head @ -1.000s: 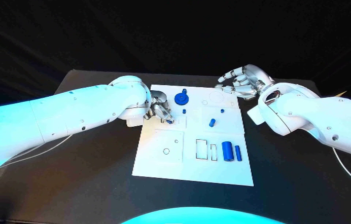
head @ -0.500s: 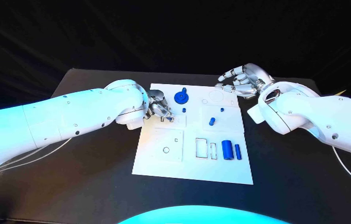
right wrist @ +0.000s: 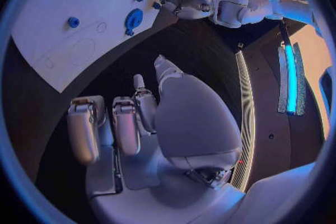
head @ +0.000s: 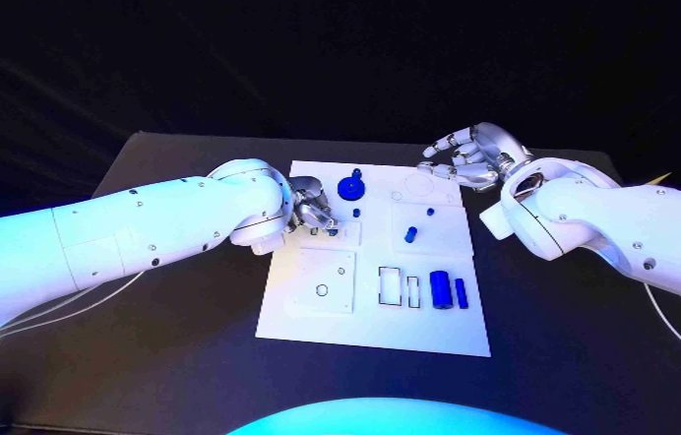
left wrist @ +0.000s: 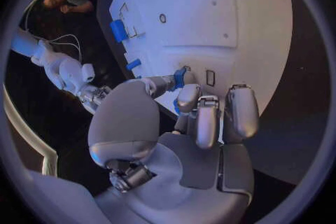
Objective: Assemble the parts on the task board
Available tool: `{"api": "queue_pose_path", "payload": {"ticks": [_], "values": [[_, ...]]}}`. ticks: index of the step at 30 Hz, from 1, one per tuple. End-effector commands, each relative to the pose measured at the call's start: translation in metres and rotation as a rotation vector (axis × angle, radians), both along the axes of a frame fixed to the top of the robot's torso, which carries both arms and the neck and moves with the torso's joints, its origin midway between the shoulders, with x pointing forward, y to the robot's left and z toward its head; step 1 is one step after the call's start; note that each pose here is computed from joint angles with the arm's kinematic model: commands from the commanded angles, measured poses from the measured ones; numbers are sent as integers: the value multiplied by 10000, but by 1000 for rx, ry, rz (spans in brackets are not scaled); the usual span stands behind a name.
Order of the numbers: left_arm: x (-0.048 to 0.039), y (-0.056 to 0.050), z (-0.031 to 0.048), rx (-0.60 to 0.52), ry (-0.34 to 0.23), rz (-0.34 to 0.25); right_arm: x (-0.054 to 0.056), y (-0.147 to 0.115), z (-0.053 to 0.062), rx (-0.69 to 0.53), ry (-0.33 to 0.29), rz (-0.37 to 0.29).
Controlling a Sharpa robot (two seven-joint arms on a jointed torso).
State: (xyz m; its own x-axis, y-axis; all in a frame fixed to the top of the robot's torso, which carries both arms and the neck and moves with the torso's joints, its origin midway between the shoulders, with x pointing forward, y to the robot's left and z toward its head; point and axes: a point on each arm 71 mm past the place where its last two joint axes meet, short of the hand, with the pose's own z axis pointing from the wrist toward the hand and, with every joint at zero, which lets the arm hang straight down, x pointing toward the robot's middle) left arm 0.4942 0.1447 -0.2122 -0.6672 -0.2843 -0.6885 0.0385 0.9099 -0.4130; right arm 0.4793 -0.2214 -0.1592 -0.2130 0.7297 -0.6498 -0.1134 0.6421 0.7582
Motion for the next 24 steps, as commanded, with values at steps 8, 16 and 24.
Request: {"api": "queue_pose_path", "payload": {"ticks": [8,16,24], "values": [[9,-16,-20,40,-21,-36,-5,9,2,-6,-9,15],[-1,-6,-30,57,-13,-50,-4,6,1,-7,-8,15],[-17,-6,-37,65,-1,-63,-3,2,-2,-8,-6,15]]}}
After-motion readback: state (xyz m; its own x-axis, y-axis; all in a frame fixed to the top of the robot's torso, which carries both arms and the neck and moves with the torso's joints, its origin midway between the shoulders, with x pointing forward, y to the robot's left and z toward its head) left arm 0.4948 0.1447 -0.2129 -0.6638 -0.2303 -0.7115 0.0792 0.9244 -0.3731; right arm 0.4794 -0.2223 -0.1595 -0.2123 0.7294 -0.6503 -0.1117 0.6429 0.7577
